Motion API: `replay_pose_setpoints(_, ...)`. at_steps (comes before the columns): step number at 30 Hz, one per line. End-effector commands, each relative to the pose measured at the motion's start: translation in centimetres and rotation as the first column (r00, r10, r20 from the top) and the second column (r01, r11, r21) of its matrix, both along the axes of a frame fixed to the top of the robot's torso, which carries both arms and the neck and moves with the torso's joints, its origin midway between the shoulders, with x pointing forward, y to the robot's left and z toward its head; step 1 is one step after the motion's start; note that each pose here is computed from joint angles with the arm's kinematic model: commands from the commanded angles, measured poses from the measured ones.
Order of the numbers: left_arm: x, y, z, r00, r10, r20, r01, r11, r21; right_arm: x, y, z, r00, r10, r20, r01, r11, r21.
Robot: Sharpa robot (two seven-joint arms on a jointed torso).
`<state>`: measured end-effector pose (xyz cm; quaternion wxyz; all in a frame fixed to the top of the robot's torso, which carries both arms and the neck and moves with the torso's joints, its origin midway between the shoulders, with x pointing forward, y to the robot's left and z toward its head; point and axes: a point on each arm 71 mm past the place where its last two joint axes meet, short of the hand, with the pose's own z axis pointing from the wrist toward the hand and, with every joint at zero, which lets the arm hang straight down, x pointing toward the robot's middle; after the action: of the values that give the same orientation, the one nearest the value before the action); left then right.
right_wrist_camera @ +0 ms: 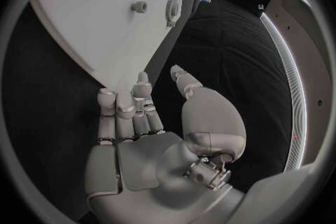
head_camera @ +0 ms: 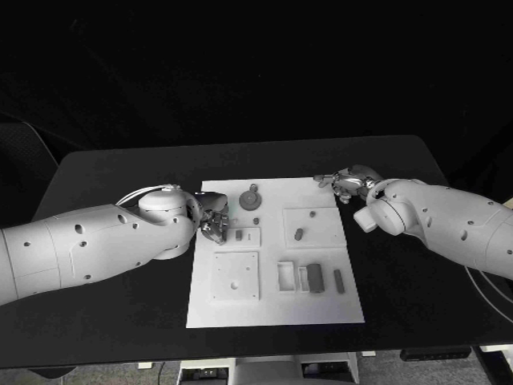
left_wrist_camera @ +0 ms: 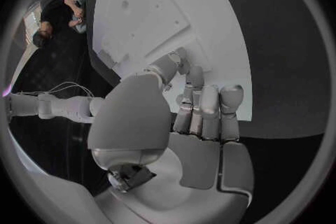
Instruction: Assemble the parts on the task board
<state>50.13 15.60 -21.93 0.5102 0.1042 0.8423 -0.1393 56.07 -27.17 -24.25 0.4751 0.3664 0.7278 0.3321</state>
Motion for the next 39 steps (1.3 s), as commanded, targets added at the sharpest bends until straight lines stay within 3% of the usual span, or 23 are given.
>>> replay_pose_setpoints(1, -0.04, 0.06, -0.14, 1.000, 0.013, 0.009, -0.013, 1.000, 0.013, -0.05, 0.23, -0.06, 1.000, 0.023, -0.004, -0.023, 1.000, -0.002)
replay_pose_setpoints(12, -0.01, 0.11, -0.01, 1.000, 0.018, 0.024, -0.017, 1.000, -0.003, -0.06, 0.23, -0.10, 1.000, 0.023, -0.004, -0.023, 1.000, -0.002)
replay_pose_setpoints(39, -0.17, -0.15, -0.25, 1.000, 0.005, -0.002, -0.005, 1.000, 0.022, -0.08, 0.26, -0.14, 1.000, 0.026, -0.007, -0.026, 1.000, -0.003)
